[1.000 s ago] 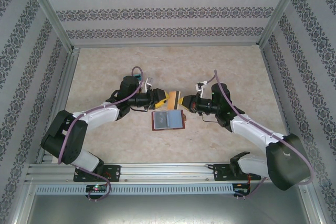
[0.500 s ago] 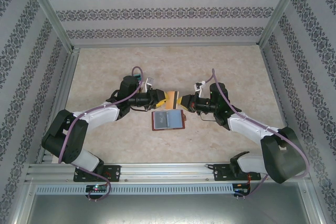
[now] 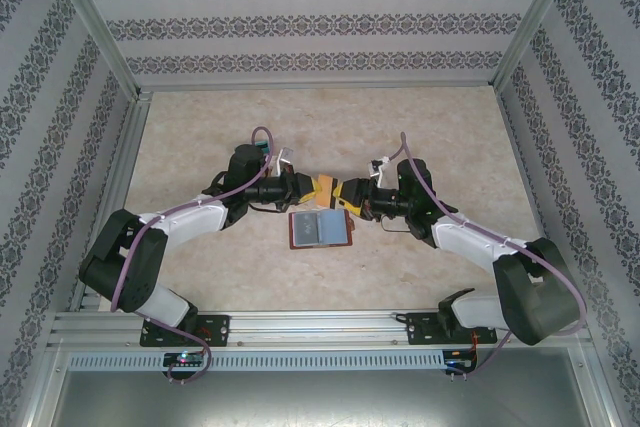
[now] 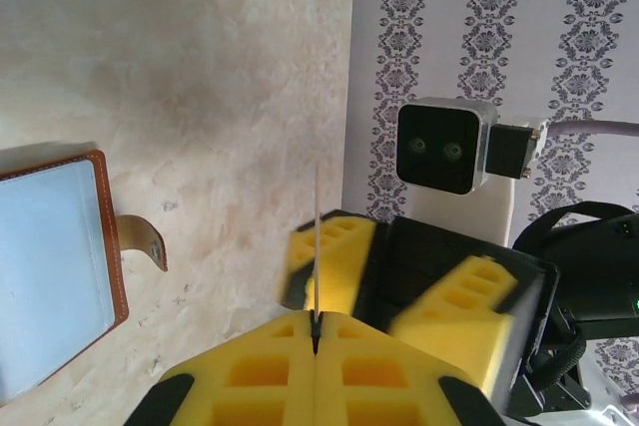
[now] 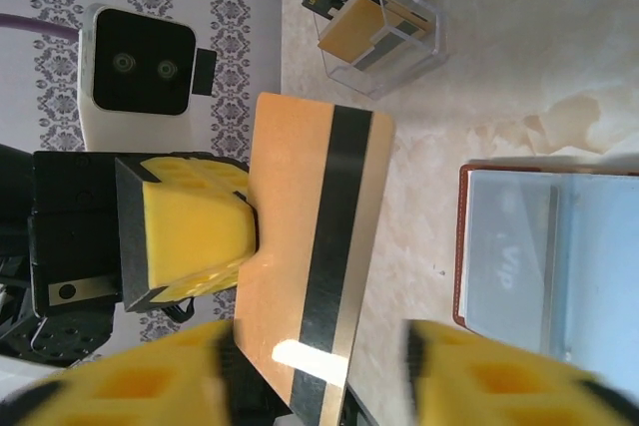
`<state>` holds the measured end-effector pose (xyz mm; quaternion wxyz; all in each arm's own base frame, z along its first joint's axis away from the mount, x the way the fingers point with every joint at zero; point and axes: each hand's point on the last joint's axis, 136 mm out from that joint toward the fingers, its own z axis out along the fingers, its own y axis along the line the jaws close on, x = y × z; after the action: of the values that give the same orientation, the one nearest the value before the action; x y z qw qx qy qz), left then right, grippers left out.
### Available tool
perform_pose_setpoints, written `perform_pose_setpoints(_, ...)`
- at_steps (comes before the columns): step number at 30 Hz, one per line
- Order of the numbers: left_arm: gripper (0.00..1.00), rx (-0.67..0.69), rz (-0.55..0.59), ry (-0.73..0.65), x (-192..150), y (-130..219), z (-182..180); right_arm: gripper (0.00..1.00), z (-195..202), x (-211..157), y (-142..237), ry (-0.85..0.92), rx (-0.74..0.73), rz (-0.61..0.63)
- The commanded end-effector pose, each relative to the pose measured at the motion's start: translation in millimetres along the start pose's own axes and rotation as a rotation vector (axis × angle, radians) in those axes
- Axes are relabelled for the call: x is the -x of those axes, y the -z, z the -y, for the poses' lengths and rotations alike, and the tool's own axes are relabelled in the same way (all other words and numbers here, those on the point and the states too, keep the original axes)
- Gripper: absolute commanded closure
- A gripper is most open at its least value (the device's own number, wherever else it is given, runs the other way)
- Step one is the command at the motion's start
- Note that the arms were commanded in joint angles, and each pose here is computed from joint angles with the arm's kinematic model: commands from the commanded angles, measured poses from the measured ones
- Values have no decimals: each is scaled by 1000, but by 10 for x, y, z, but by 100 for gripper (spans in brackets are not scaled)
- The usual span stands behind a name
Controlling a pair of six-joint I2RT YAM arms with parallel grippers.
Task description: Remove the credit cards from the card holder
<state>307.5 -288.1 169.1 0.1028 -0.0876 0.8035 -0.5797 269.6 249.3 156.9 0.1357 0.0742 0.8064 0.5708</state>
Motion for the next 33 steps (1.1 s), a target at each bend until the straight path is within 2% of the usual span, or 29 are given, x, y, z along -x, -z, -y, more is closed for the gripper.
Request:
perform_pose_setpoints(1,98,-16,3,-64,3,72,169,29,81,-36,33,18,-27,4)
perform_pose_setpoints(4,100,35,12,-82,25,140,119,15,165,-35,91,23,-78,21)
perform_pose_setpoints(8,100,242,8,-186,15,315,-35,2,244,-19,200,50,-162,54)
perform_pose_setpoints(15,100,656,0,-505,173,814,-258,2,268,18,363,111,-264,111)
perform_pose_setpoints(19,100,831,19,-697,366,1049,-321,2,229,43,424,148,-293,128)
perform_pose_setpoints(23,97,842,-9,-1014,426,1103,-267,2,168,59,465,186,-303,133)
perform_pose_setpoints(27,100,924,-35,-1324,527,1207,-289,2,160,74,477,193,-305,139)
perform_pose_setpoints(33,100,1082,-141,-1610,709,1307,-393,2,167,80,473,192,-300,139)
